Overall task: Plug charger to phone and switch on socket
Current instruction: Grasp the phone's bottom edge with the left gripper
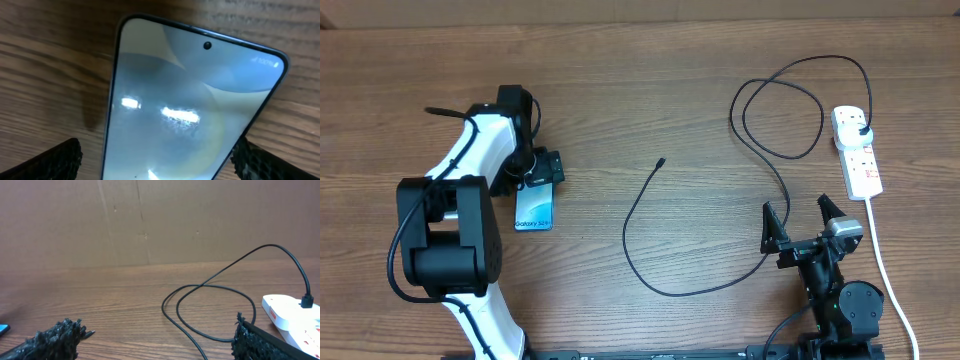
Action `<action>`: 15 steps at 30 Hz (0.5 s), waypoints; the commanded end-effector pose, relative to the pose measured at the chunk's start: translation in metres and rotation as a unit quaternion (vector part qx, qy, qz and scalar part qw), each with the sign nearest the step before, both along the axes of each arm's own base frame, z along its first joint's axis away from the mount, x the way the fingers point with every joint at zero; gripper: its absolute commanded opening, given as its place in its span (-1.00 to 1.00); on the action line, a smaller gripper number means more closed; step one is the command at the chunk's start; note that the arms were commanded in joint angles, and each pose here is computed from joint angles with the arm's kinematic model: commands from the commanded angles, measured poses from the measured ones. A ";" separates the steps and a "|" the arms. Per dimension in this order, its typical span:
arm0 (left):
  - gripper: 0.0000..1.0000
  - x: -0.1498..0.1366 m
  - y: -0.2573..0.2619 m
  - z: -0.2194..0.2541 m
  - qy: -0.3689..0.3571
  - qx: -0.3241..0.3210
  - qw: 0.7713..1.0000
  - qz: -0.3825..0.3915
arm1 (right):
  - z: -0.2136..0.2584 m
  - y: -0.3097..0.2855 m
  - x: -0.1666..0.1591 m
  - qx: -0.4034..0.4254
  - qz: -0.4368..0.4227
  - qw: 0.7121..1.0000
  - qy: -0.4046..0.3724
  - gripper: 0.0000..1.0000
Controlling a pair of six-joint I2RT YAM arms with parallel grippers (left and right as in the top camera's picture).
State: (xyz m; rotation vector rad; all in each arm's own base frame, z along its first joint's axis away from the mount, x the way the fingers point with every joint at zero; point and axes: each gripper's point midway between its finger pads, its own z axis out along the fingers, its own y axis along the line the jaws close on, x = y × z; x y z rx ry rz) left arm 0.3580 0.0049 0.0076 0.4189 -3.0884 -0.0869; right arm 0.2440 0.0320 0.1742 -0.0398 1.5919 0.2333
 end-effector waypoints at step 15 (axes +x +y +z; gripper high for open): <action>0.86 -0.029 -0.012 -0.032 0.037 -0.028 0.998 -0.041 | -0.002 0.001 0.000 0.000 0.001 1.000 -0.002 1.00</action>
